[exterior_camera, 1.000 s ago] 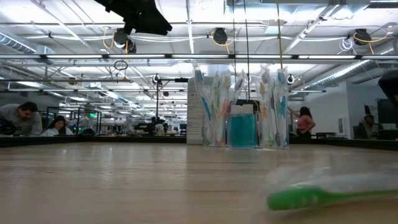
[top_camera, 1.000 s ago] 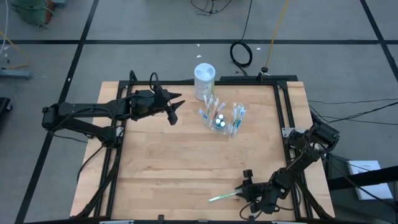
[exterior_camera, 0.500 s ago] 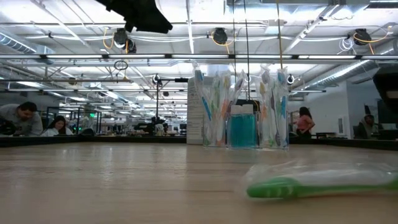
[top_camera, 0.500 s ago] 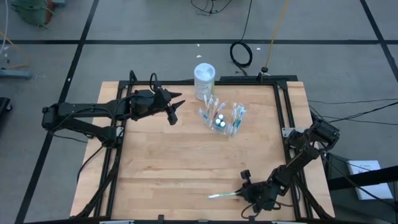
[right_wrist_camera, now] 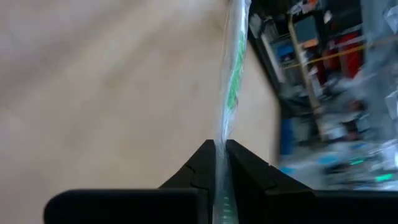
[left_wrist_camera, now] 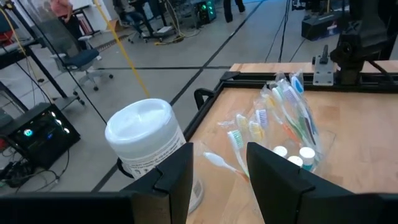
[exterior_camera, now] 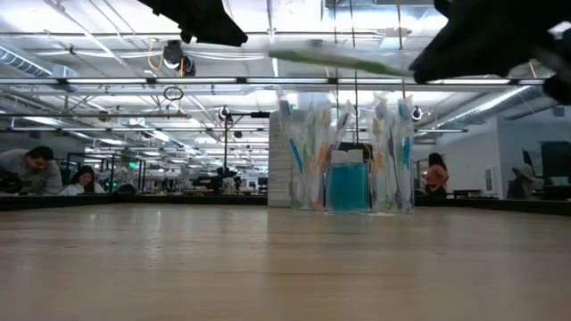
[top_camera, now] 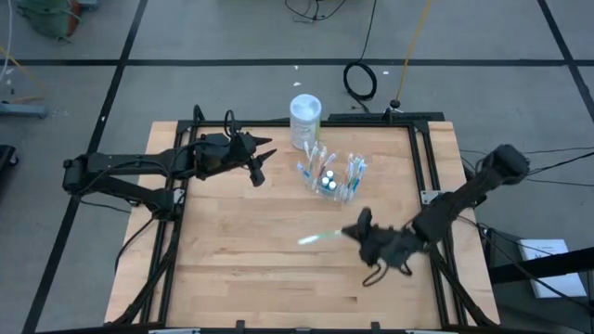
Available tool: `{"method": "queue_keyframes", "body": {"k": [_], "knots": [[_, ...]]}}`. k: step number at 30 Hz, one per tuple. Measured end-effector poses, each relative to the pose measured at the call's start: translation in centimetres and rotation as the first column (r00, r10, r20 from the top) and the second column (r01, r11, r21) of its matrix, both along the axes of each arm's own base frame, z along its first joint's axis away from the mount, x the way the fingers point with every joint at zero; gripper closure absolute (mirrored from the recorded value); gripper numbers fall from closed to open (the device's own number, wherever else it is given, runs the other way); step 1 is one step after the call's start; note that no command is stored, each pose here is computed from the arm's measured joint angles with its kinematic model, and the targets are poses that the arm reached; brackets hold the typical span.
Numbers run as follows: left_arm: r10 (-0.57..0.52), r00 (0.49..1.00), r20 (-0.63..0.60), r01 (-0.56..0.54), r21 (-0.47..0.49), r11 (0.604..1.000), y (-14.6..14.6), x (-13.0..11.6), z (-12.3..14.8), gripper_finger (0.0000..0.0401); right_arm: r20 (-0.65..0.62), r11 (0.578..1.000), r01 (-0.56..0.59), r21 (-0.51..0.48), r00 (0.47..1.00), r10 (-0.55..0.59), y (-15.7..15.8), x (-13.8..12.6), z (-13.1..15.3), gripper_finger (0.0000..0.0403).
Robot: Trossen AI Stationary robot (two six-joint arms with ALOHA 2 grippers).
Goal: Pick & Place toothbrushing station
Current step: Put the green toothbrush into the transparent organizer
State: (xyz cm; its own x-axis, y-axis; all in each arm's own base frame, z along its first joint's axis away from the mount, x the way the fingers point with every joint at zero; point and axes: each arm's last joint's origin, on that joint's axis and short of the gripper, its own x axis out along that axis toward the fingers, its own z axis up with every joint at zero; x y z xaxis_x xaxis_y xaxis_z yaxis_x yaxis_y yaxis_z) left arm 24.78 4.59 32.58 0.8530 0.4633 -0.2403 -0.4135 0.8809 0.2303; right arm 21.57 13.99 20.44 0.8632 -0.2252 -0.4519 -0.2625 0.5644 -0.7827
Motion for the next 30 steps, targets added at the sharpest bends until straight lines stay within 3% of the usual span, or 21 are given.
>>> {"method": "queue_keyframes", "body": {"k": [5, 7, 9, 11, 15, 19, 23, 25, 27, 30], "knots": [[0.0, 1.0, -0.001, 0.0, 0.0, 1.0, 0.0, 0.0, 0.0, 0.0249, -0.128, 0.954, -0.005, -0.298, 0.991, -0.035, -5.4, -0.6, 3.2, 0.0381], [0.0, 1.0, -0.002, 0.0, 0.001, 1.0, 0.0, 0.0, 0.0, 0.0249, -0.224, 0.891, -0.068, -0.448, 0.974, -0.038, -7.4, -1.5, 4.0, 0.0381], [0.002, 1.0, -0.002, -0.002, 0.001, 1.0, 0.0, 0.0, 0.0, 0.0249, -0.322, 0.791, -0.178, -0.585, 0.946, -0.026, -8.9, -2.2, 4.7, 0.0381], [0.006, 1.0, -0.002, -0.006, 0.001, 1.0, 0.1, 0.0, 0.0, 0.0249, -0.346, 0.721, -0.219, -0.658, 0.938, -0.031, -10.1, -2.7, 5.6, 0.0381], [0.027, 1.0, 0.0, -0.027, -0.002, 1.0, 0.6, -0.1, 0.0, 0.0249, -0.297, 0.695, -0.219, -0.685, 0.955, 0.008, -11.6, -3.5, 7.4, 0.0381], [0.053, 0.999, 0.003, -0.053, -0.007, 0.999, 1.3, -0.3, 0.0, 0.0249, -0.371, 0.655, -0.258, -0.71, 0.928, -0.037, -12.6, -4.8, 7.4, 0.0381], [0.086, 0.996, 0.01, -0.086, -0.02, 0.996, 2.0, -0.5, 0.0, 0.0249, -0.519, 0.726, -0.364, -0.584, 0.855, 0.012, -13.2, -5.5, 5.8, 0.0381], [0.104, 0.995, 0.012, -0.104, -0.017, 0.994, 2.4, -0.6, 0.0, 0.0249, -0.564, 0.733, -0.41, -0.542, 0.825, 0.044, -13.2, -5.5, 5.3, 0.0381], [0.128, 0.991, 0.033, -0.128, -0.022, 0.992, 3.0, -0.7, 0.2, 0.0249, -0.565, 0.703, -0.42, -0.574, 0.824, 0.031, -13.2, -5.3, 5.4, 0.0381], [0.167, 0.983, 0.078, -0.163, -0.057, 0.985, 3.7, -0.9, 0.4, 0.0249, -0.587, 0.599, -0.444, -0.666, 0.808, -0.053, -13.6, -5.5, 5.8, 0.0381]]}}
